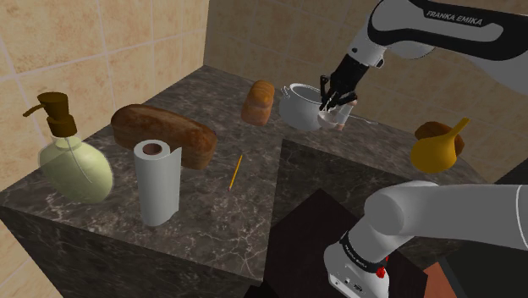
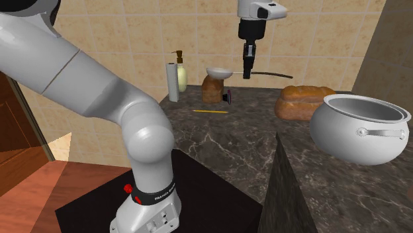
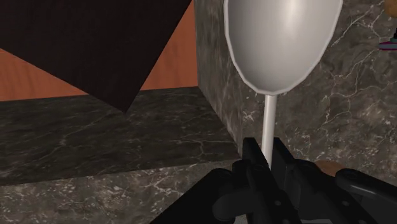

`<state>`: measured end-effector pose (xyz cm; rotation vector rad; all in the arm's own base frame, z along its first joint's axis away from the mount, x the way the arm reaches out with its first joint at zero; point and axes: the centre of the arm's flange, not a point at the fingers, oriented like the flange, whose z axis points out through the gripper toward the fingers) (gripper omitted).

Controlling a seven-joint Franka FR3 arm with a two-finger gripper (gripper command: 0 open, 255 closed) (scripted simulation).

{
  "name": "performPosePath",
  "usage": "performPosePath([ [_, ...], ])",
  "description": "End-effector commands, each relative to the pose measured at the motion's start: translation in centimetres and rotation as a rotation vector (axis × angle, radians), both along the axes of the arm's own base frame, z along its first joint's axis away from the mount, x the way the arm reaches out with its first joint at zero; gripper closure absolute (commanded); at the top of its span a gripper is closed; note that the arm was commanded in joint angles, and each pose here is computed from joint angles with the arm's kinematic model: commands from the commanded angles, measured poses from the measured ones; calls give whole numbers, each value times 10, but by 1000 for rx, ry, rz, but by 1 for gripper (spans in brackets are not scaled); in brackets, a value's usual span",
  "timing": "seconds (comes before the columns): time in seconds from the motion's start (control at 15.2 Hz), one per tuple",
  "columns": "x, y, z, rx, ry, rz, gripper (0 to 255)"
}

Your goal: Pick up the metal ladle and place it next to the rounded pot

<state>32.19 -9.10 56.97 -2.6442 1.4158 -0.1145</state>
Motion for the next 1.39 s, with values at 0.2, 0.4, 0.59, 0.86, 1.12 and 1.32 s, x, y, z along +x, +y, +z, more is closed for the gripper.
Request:
performPosePath([
  [0.2, -10, -65, 0, -1, 0, 1, 255],
  [0.4, -14, -104, 0, -1, 0, 1, 255],
  [0.59, -19, -144, 0, -1, 0, 1, 255],
  [0.86, -25, -196, 0, -1, 0, 1, 255],
  [1.12, -30, -249, 0, -1, 0, 1, 255],
  [1.32, -35, -288, 0, -1, 0, 1, 255],
])
